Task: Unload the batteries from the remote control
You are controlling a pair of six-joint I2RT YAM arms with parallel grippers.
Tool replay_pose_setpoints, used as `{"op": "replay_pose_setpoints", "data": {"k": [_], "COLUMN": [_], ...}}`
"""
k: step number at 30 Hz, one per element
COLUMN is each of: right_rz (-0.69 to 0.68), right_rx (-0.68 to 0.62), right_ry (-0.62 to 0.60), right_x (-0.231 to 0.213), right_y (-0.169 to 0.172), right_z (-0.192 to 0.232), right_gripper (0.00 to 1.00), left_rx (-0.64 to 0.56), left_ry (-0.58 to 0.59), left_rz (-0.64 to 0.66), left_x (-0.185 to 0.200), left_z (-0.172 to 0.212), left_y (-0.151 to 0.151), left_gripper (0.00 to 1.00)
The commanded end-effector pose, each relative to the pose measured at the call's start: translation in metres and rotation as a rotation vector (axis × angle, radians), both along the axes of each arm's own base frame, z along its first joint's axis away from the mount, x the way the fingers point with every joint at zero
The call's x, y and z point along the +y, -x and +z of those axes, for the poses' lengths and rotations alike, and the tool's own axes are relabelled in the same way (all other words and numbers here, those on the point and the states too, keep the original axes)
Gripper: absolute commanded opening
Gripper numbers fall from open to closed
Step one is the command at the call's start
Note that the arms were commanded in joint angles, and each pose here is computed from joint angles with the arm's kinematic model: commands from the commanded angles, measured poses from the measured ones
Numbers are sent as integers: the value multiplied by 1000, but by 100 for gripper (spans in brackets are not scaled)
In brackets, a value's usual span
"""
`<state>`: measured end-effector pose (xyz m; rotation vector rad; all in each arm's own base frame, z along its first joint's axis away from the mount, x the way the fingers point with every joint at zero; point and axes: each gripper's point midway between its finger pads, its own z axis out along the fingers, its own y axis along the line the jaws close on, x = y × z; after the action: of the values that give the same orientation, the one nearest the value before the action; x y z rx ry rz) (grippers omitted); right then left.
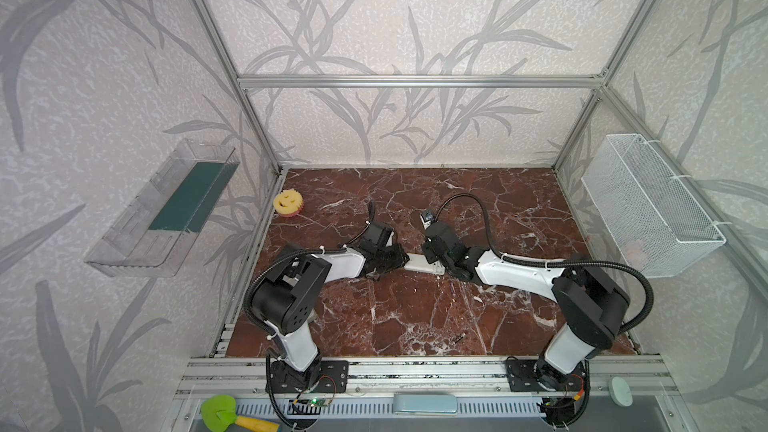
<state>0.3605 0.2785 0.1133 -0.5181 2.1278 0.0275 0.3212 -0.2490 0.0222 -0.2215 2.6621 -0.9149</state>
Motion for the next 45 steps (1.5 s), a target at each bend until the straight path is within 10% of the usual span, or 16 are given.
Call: {"op": "replay_pose_setpoints", "data": {"k": [1,27,38,45], "right_rz": [-27,-144,-359,-435], "right_rx": [-90,61,501,691], "right_ry": [28,-207,-151,-90], "right_x": [-7,-64,-173,-194], "right_y": [-9,-5,22,28], "right_z": [32,56,-8,-53], "right_gripper": [0,0,0,5], "left_rx": [286,183,-13,-56], "left_ry": [-188,-162,-258,-531], "left_rz": [-31,-97,-169,-60], "left_x": [35,23,27,89], "left_z": [-67,-25,43,59], "left_y": [68,50,16,-1], "left_gripper": [21,28,44,49]}}
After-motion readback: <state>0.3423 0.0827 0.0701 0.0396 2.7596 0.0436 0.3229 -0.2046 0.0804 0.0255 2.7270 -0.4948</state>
